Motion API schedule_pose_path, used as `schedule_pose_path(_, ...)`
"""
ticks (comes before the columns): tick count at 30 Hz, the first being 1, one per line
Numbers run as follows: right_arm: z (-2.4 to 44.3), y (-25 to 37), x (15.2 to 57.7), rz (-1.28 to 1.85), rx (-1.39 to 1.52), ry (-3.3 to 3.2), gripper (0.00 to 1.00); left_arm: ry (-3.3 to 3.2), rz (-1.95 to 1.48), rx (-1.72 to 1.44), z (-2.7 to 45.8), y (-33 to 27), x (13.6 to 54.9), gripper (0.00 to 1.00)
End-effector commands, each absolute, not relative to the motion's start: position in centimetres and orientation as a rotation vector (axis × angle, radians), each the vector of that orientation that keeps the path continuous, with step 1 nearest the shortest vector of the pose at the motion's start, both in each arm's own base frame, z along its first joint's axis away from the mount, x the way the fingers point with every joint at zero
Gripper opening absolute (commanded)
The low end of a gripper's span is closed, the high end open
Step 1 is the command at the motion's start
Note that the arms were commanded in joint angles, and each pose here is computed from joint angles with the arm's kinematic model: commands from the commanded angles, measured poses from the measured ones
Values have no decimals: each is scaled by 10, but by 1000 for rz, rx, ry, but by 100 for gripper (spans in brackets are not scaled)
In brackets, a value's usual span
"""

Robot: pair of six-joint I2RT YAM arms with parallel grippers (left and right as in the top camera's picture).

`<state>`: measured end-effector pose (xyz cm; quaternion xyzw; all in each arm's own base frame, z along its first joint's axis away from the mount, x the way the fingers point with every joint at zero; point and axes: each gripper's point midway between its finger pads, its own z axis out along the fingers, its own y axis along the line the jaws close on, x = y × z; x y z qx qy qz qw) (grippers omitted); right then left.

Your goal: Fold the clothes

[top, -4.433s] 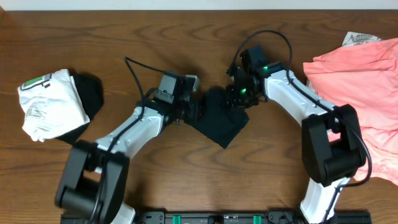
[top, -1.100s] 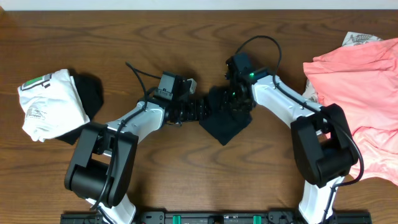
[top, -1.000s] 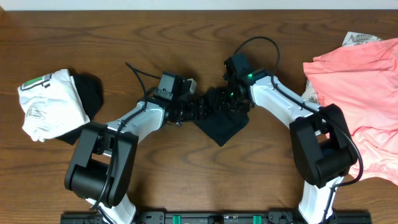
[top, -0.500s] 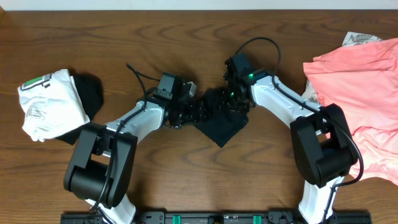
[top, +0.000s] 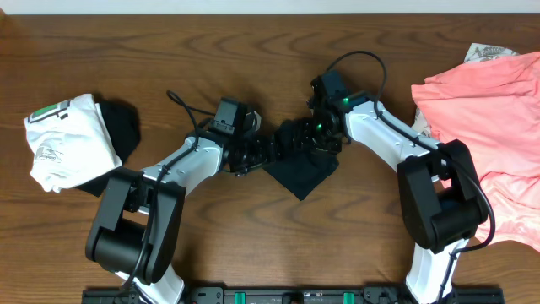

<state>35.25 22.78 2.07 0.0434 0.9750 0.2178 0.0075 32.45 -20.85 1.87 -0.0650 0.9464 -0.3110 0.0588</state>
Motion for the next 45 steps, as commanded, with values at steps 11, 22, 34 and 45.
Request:
schedule_pose_path(11,7,234,338,682,143,3110,62,2907,-882,-236,-27,-212,322,71)
schedule_pose_path(22,7,234,337,682,140,3110,62,2879,-914,-218,-23,-216,327,8)
schedule_pose_path(34,5,225,343,636,156,3099,70,2726,-1003,-132,30,-226,342,6)
schedule_pose_path(45,2,204,344,575,235,3126,70,2731,-760,-273,46,-172,346,6)
